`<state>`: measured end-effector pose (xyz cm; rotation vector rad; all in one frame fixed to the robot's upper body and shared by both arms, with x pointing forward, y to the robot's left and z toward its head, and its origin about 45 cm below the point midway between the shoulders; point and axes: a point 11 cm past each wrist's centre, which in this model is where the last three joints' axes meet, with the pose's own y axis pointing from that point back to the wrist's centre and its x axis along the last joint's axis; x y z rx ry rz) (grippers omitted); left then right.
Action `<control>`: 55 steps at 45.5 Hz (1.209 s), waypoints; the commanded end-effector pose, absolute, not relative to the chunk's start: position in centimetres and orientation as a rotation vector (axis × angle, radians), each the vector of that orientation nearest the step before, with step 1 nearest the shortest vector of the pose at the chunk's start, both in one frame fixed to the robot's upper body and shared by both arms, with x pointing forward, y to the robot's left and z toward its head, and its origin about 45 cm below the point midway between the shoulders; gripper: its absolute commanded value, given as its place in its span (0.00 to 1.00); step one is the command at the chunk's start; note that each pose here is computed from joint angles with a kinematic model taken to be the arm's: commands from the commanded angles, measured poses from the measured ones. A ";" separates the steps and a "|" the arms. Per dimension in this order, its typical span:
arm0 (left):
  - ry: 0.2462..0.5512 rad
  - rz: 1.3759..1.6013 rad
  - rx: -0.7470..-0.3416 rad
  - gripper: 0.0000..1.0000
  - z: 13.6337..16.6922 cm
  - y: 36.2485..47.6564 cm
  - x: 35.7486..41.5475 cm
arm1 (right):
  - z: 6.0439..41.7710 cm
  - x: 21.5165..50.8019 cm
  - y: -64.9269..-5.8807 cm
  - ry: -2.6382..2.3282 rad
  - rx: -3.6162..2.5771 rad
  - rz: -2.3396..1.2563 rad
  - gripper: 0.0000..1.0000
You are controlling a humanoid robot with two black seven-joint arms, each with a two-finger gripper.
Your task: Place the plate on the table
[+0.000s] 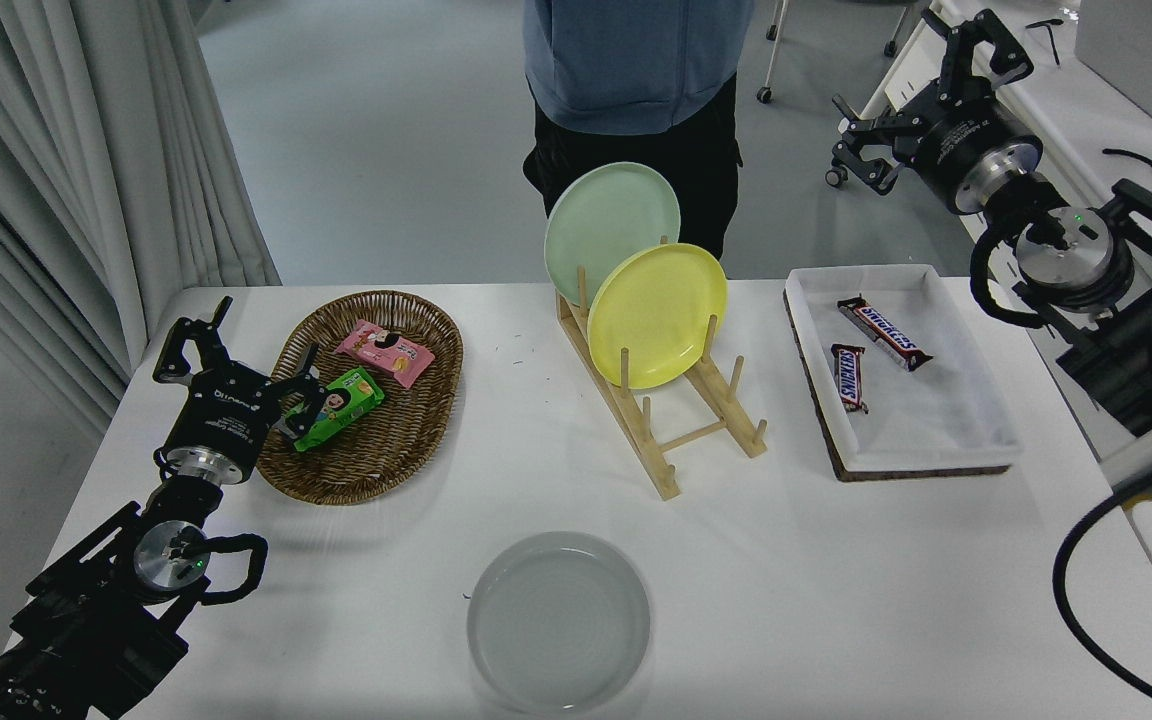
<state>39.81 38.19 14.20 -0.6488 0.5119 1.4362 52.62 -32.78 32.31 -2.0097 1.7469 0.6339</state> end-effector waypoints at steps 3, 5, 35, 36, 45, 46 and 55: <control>0.512 1.436 -0.648 1.00 14.19 38.2 39.81 | 27.6 49.6 -37.3 1.853 -1.985 0.629 0.99; 0.512 1.435 -0.649 1.00 14.22 38.2 39.82 | 27.0 48.9 -37.7 1.848 -1.968 0.632 0.99; 0.512 1.435 -0.650 1.00 14.22 38.2 39.82 | 15.2 41.3 -37.3 1.915 -1.758 0.625 0.99; 0.512 1.437 -0.650 1.00 14.19 38.2 39.81 | 15.1 41.1 -37.4 1.917 -1.754 0.628 0.99; 0.512 1.435 -0.649 1.00 14.22 38.2 39.82 | 14.4 40.9 -37.2 1.931 -1.728 0.630 0.99; 0.512 1.435 -0.649 1.00 14.22 38.2 39.82 | 14.4 40.9 -37.1 1.933 -1.730 0.631 0.99; 0.512 1.435 -0.649 1.00 14.22 38.2 39.82 | 13.4 41.2 -36.2 1.978 -1.880 0.625 0.99</control>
